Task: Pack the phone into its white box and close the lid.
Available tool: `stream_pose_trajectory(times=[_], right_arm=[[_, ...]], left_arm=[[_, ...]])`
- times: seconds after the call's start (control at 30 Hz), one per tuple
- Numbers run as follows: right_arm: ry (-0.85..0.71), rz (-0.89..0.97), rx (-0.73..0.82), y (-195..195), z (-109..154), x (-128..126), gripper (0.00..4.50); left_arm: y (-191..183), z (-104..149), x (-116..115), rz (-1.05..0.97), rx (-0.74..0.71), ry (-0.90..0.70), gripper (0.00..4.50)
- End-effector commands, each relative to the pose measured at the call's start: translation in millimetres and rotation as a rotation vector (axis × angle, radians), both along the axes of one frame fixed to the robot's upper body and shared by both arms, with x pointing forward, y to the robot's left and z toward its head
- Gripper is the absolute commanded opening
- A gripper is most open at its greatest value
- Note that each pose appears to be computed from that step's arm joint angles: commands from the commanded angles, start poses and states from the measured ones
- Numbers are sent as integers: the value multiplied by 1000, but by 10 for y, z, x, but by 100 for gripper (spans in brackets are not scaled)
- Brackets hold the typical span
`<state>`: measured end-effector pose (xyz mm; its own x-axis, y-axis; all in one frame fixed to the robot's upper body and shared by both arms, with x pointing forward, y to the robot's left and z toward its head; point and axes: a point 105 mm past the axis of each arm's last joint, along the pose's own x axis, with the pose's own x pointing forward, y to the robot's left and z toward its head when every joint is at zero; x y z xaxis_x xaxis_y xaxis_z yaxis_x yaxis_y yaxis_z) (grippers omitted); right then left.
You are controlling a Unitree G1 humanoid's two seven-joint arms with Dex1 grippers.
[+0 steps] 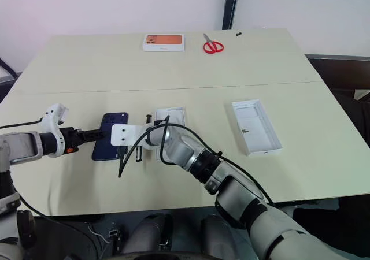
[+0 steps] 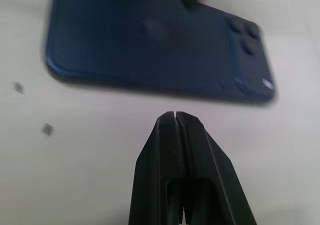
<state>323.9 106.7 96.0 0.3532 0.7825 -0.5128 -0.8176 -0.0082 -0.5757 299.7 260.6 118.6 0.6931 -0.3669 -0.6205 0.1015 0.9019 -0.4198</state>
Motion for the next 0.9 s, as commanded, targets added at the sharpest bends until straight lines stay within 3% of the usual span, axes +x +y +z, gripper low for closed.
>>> stream_pose_trajectory(times=[0.03, 0.33, 0.9], right_arm=[[-44, 36, 18, 140, 128, -18, 6], [-28, 30, 41, 188, 106, -6, 6], [-22, 8, 32, 79, 35, 22, 6]], left_arm=[[-242, -240, -86, -83, -62, 102, 450], [-570, -241, -136, -182, -152, 76, 450], [-617, -100, -57, -164, -267, 36, 450]])
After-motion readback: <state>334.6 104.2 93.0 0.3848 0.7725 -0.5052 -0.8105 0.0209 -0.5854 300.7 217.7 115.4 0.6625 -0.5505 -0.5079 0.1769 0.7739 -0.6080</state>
